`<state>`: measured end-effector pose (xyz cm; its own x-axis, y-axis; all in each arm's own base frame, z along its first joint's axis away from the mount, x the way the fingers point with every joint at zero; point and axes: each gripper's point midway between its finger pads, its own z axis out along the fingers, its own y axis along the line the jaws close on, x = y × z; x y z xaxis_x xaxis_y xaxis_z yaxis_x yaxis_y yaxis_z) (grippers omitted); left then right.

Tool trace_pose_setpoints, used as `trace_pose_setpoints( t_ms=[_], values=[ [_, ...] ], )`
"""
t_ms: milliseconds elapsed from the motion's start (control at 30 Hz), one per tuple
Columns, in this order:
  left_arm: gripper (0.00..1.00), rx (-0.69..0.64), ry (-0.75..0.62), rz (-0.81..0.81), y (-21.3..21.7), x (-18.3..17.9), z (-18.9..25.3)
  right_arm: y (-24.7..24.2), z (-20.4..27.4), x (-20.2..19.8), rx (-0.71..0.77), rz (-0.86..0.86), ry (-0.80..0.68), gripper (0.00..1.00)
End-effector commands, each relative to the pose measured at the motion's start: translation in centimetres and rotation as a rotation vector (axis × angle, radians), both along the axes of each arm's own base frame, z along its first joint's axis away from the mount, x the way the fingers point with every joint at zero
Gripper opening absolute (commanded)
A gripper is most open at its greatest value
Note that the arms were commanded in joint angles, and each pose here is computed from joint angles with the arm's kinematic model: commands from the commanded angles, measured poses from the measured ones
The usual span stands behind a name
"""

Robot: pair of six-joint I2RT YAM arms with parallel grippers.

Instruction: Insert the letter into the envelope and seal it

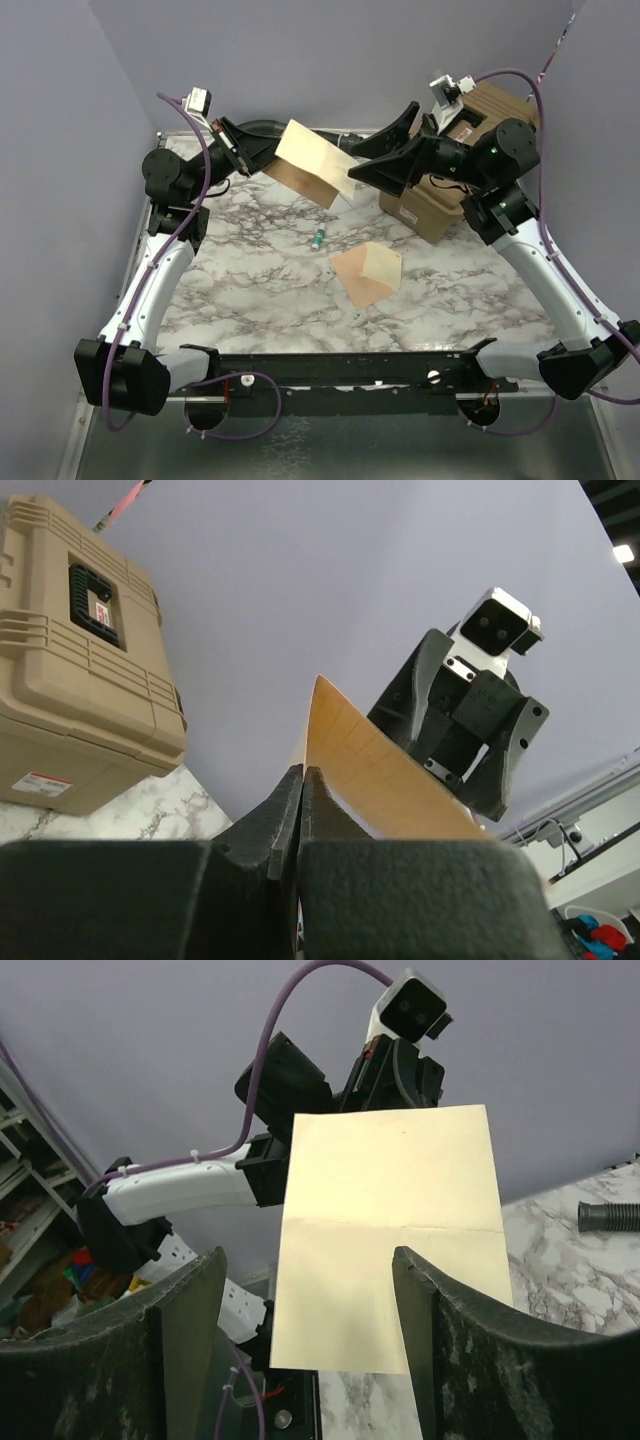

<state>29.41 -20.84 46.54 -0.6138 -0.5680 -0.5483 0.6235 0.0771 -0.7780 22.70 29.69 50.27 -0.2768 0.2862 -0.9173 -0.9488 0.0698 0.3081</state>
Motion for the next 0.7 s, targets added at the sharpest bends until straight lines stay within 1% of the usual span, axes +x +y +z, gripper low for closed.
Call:
trace_pose_setpoints(
  t_ms=[0, 67, 133, 233, 300, 367, 433, 500, 600, 667],
  values=[
    [0.0, -0.026, -0.015, 0.039, 0.3, 0.4, 0.5, -0.7, 0.5, -2.3, -0.03, 0.044, -0.059, 0.72],
    [0.0, -0.023, -0.01, 0.036, 0.2, 0.4, 0.3, -0.8, 0.6, -2.1, -0.026, 0.027, -0.047, 0.72],
    [0.0, -0.014, -0.018, 0.03, 0.1, 0.3, 0.2, -1.0, 0.6, -1.0, -0.022, -0.043, -0.021, 0.73],
    [0.0, 0.015, -0.049, 0.008, -0.1, -0.2, 0.0, -1.4, 0.0, 1.1, -0.049, -0.159, 0.032, 0.81],
    [0.0, 0.033, -0.063, -0.015, -0.2, -0.7, -0.2, -1.2, -0.9, 1.7, -0.1, -0.166, 0.052, 0.85],
    [0.0, 0.052, -0.077, -0.044, -0.5, -1.3, -0.4, -0.6, -2.2, 1.7, -0.167, -0.119, 0.061, 0.9],
    [0.0, 0.07, -0.093, -0.072, -0.7, -1.9, -0.6, -0.1, -3.9, 1.6, -0.242, -0.054, 0.065, 0.92],
    [0.0, 0.085, -0.114, -0.105, -1.0, -2.8, -0.6, 0.2, -5.4, 2.1, -0.293, -0.043, 0.075, 0.93],
    [0.0, 0.101, -0.147, -0.148, -1.6, -4.0, -0.5, 0.4, -6.4, 2.2, -0.318, -0.015, 0.047, 0.93],
    [0.0, 0.109, -0.167, -0.164, -1.8, -4.6, -0.4, 0.9, -6.4, 0.4, -0.303, 0.118, 0.014, 0.93]
  ],
)
